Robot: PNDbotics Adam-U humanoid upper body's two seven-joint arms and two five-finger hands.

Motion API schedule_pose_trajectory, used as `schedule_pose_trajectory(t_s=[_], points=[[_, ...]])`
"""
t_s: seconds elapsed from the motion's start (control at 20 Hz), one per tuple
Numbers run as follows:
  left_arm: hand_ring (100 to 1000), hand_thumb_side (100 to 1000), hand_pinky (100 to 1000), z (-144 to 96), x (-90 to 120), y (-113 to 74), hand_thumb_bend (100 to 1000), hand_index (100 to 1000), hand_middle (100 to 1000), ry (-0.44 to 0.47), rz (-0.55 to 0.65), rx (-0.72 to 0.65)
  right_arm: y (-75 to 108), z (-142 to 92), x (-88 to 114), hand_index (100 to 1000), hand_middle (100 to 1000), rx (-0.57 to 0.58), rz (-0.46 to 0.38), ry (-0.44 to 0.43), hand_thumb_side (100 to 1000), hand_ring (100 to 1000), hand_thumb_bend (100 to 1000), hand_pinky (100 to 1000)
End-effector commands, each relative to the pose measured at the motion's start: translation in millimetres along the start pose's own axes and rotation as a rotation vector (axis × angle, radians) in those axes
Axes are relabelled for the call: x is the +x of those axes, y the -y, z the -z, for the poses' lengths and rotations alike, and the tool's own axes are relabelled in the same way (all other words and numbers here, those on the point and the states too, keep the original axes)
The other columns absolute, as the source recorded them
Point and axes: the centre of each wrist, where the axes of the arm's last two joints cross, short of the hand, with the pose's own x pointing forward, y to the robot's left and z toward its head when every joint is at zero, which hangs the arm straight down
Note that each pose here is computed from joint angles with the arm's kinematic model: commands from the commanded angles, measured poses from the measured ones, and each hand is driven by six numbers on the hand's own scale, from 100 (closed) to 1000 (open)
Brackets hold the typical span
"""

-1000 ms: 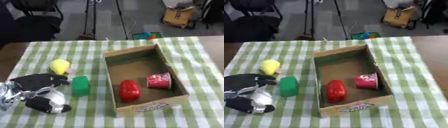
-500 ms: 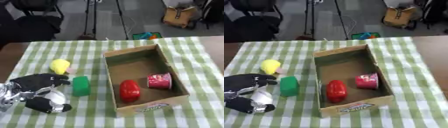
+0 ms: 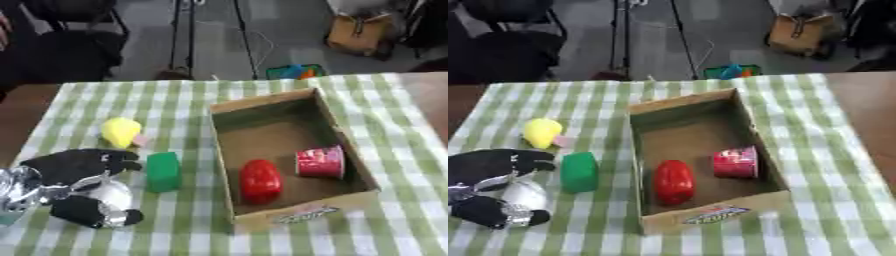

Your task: Pick up objects on the table and place them in the box.

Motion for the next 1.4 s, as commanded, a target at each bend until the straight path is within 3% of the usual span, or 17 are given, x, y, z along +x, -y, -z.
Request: schedule_pose_trajectory(t_s=[0.05,0.35,0.75,1.4], points=[[965,1000,890,-7,-11,-3.8,608,1000,1000,-0.013,0.019,0.024,-0.1,8,6,624,483,-0.017,0.018,0.035,503,598,100,596],[985,1000,925,-6,-17,2.4,644,1000,1000,-0.021,0.013,-0.017,0.0,8,6,624,483,-0.017,0.017,0.034,503,597,100,596],[902,989,790,-3,-26,8.3,578,1000,1000,-0.040,-0.029,0.009,0.1,9,6,620,480,-0.021,0.017,0.030,501,596,100,595],[889,1000,772,3,-33,14.2,517,1000,1000,-0.004,-0.096,-0.011,-1.3,8,6,618,478,-0.019,0.022,0.027,498,596,100,600]])
